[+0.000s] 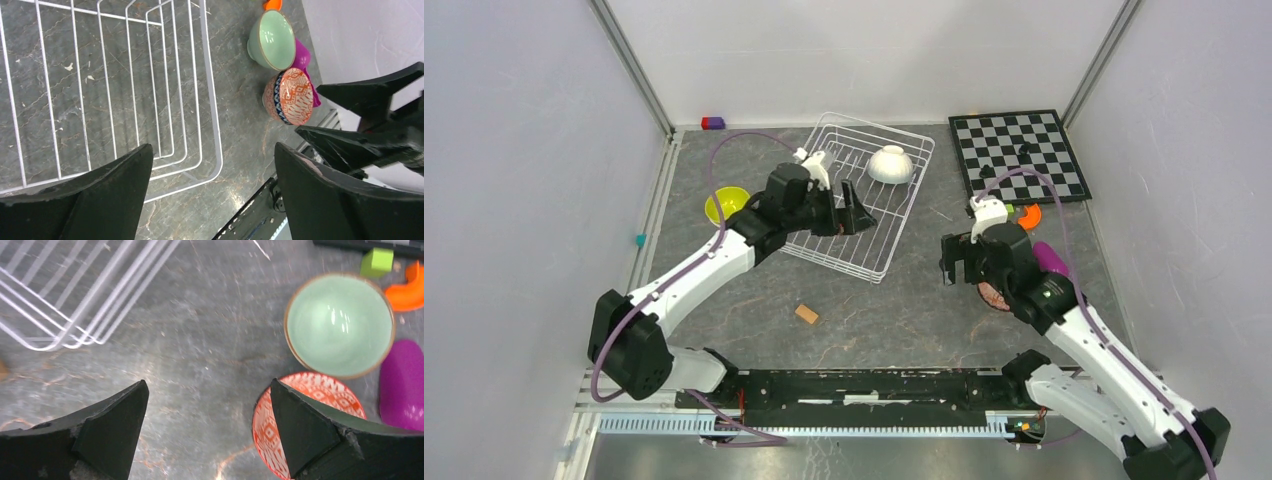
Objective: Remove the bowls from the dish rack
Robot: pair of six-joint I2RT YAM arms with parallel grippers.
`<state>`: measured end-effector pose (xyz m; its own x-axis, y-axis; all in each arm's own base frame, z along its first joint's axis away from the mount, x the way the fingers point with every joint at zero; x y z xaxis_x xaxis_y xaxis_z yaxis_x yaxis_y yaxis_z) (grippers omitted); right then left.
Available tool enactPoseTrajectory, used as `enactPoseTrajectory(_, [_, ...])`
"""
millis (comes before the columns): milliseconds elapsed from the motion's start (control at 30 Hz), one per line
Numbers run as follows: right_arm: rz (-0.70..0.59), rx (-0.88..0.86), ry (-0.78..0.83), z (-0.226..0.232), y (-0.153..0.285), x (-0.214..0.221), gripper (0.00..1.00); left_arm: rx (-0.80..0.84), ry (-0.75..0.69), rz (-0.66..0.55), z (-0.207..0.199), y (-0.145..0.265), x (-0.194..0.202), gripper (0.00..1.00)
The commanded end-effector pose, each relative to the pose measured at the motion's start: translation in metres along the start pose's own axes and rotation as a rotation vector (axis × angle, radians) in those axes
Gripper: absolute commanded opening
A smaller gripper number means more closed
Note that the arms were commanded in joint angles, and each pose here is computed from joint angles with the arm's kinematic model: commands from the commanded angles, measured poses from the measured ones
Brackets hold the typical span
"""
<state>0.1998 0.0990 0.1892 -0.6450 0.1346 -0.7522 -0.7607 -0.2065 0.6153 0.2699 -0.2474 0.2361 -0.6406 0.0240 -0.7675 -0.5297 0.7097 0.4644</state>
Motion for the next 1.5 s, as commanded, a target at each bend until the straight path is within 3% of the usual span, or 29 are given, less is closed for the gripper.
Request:
enactPoseTrajectory(0, [-0.161, -0.195, 0.019, 0.02, 0.011, -0.02, 0.98, -0.064, -0.177, 0.008, -0.011, -0.001, -0.005, 1.0])
enactPoseTrajectory(300, [-0.328, -0.219, -0.001, 0.012, 0.034, -0.03, 0.98, -0.079, -0.313, 0.123, -0.041, -0.031, 0.013, 1.0])
enactPoseTrajectory(500, [-0.372, -0.187, -0.012, 0.002, 0.042, -0.028, 0.98, -0.131, -0.404, 0.289, -0.05, -0.062, 0.034, 0.93])
enactPoseTrajectory(733, [-0.366, -0.158, -0.015, -0.005, 0.043, -0.022, 0.98, -0.3, -0.511, 0.408, -0.045, -0.08, 0.057, 0.51])
enactPoseTrajectory(867, [-0.377, -0.152, -0.02, -0.005, 0.041, -0.023, 0.98, -0.371, -0.543, 0.434, -0.04, -0.072, 0.062, 0.18])
enactPoseTrajectory(967, [-0.393, -0.152, -0.02, -0.001, 0.033, -0.029, 0.98, -0.417, -0.542, 0.444, -0.032, -0.057, 0.071, 0.03])
enactPoseTrajectory(1133, [-0.342, -0.181, 0.071, 0.02, 0.014, -0.05, 0.98, -0.426, -0.505, 0.448, -0.021, -0.024, 0.089, 0.02])
enactPoseTrajectory(1300, [-0.324, -0.211, 0.186, 0.044, -0.007, -0.081, 0.98, -0.313, -0.443, 0.404, -0.027, 0.01, 0.103, 0.03])
enactPoseTrajectory(1400, [-0.284, -0.267, 0.282, 0.063, -0.02, -0.096, 0.98, -0.23, -0.393, 0.357, -0.032, 0.025, 0.112, 0.1])
enactPoseTrajectory(1467, [-0.258, -0.302, 0.326, 0.075, -0.03, -0.104, 0.98, -0.197, -0.371, 0.33, -0.034, 0.034, 0.115, 0.23])
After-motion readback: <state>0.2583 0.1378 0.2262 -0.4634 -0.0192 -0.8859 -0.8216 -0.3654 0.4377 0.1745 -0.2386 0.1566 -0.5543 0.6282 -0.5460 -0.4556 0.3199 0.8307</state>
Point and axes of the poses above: each gripper's point midway between its finger pads, its own y axis back along the fingers, its own z axis along the line the jaws close on, x = y × z, the point moved 5 cm from there along y, back along the fingers, and after that the axes turned 15 degrees about -y, right-handed, at the moved point
